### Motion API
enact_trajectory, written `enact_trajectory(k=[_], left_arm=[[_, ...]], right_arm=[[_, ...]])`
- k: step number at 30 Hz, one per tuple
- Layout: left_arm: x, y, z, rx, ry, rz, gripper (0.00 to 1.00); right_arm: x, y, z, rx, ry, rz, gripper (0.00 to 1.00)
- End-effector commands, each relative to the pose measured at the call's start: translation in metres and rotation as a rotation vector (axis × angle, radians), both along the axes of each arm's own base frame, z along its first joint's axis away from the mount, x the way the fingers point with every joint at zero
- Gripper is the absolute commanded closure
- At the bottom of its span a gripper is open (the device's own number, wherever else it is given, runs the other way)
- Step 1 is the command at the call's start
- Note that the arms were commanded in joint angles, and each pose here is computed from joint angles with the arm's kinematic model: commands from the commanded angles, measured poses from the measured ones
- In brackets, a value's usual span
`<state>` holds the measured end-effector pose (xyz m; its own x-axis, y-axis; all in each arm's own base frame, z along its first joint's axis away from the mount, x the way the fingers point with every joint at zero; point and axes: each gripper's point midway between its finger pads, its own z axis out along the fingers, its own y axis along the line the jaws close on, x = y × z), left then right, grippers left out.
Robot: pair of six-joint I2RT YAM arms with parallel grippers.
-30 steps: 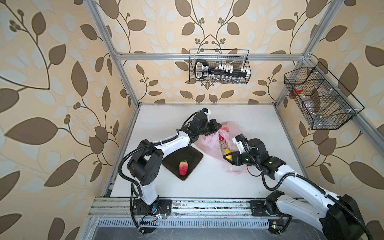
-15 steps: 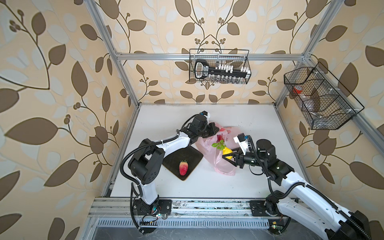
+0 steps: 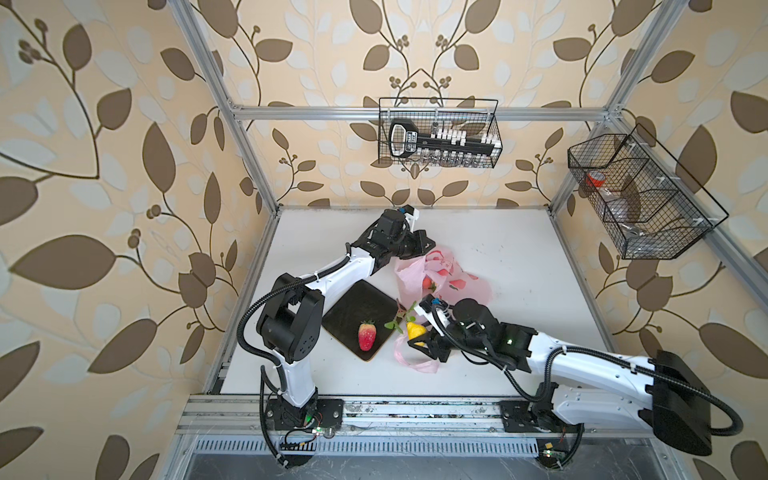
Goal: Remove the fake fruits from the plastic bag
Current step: 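Pull the yellow pear out of the bag with the right gripper, then lower the yellow pear onto the dark mat beside the strawberry and release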
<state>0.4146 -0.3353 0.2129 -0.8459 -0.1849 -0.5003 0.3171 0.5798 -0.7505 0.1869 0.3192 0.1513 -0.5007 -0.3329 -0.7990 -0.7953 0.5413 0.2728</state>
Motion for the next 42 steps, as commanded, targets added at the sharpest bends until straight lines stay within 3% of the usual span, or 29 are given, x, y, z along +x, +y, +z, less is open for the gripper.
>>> enact_trajectory(k=[1, 9, 13, 18, 22, 33, 42], left_arm=[[-0.011, -0.001, -0.001, 0.013, -0.007, -0.057, 1.0], [-0.019, -0.006, -0.013, -0.05, 0.033, -0.064, 1.0], [-0.018, -0.01, -0.01, -0.05, 0.028, -0.079, 1.0], [-0.014, -0.013, 0.004, -0.006, -0.008, -0.129, 1.0], [-0.011, -0.011, 0.012, 0.058, -0.016, -0.179, 1.0], [-0.003, 0.006, 0.01, 0.121, -0.008, -0.183, 1.0], [-0.007, 0.009, -0.001, 0.125, 0.017, -0.182, 1.0]], right_arm=[[0.029, -0.003, 0.03, 0.048, -0.087, -0.153, 0.54], [-0.009, -0.05, 0.093, 0.288, -0.22, -0.124, 0.52], [-0.028, -0.053, 0.113, 0.339, -0.219, -0.048, 0.53], [-0.037, -0.011, 0.103, 0.256, -0.157, 0.096, 0.56], [-0.025, 0.025, 0.078, 0.131, -0.154, 0.119, 0.56], [0.054, 0.079, -0.016, -0.062, -0.047, -0.143, 0.53], [0.083, 0.09, -0.072, -0.128, 0.018, -0.254, 0.48]])
